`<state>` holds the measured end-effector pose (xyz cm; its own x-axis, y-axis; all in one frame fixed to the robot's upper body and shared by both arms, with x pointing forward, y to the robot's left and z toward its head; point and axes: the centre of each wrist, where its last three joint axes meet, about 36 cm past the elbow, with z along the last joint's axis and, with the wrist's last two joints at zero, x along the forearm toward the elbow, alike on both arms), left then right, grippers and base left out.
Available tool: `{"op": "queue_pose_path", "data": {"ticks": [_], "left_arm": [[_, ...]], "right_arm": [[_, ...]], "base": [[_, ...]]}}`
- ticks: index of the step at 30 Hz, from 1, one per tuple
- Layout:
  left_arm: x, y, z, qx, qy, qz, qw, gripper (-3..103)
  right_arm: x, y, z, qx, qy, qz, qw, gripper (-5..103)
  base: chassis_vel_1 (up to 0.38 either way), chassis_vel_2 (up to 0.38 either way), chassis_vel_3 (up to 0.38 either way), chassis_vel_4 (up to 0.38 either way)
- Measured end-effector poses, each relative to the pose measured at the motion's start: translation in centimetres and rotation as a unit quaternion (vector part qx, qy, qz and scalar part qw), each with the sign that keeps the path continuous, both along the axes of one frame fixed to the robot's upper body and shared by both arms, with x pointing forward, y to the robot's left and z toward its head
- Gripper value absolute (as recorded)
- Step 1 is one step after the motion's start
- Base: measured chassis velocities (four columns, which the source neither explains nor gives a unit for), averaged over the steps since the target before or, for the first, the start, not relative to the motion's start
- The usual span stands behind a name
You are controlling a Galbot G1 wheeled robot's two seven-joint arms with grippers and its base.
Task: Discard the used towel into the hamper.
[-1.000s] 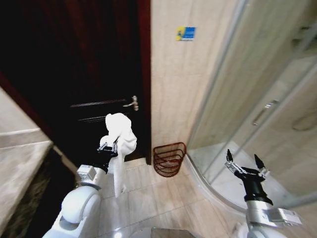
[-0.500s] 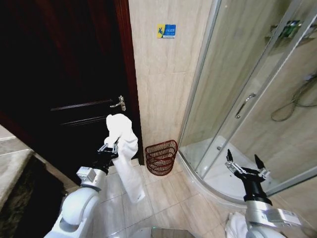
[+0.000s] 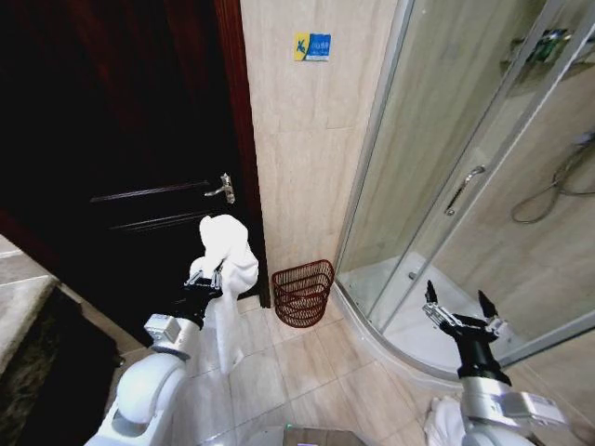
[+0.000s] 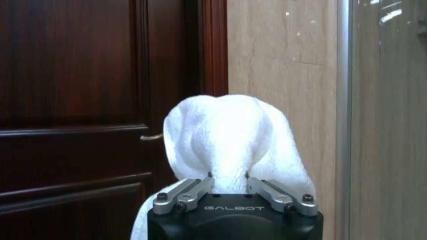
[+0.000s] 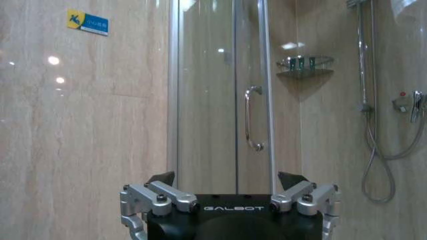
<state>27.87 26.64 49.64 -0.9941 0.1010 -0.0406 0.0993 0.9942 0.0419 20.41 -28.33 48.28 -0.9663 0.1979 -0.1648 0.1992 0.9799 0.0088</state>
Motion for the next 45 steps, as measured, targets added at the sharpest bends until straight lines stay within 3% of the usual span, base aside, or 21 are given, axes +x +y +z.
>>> {"op": "queue_pose_path", "data": {"ticks": [20, 35, 45], "left_arm": [[0.2, 0.2, -0.5, -0.002, -0.001, 0.001, 1.0000, 7], [1.0, 0.6, -2.6, -0.015, -0.006, 0.001, 0.9999, 7], [1.0, 1.3, -3.6, -0.011, -0.063, 0.009, 0.9979, 7]], "right_arm": [[0.0, 0.2, -0.3, -0.003, 0.004, -0.008, 1.000, 100], [-0.1, 0.3, -0.8, -0.006, 0.006, -0.023, 1.000, 100], [0.0, 0.3, 0.7, -0.021, -0.009, -0.035, 0.999, 100]], "base": [[0.000, 0.000, 0.000, 0.000], [0.000, 0.000, 0.000, 0.000], [0.000, 0.000, 0.000, 0.000]]}}
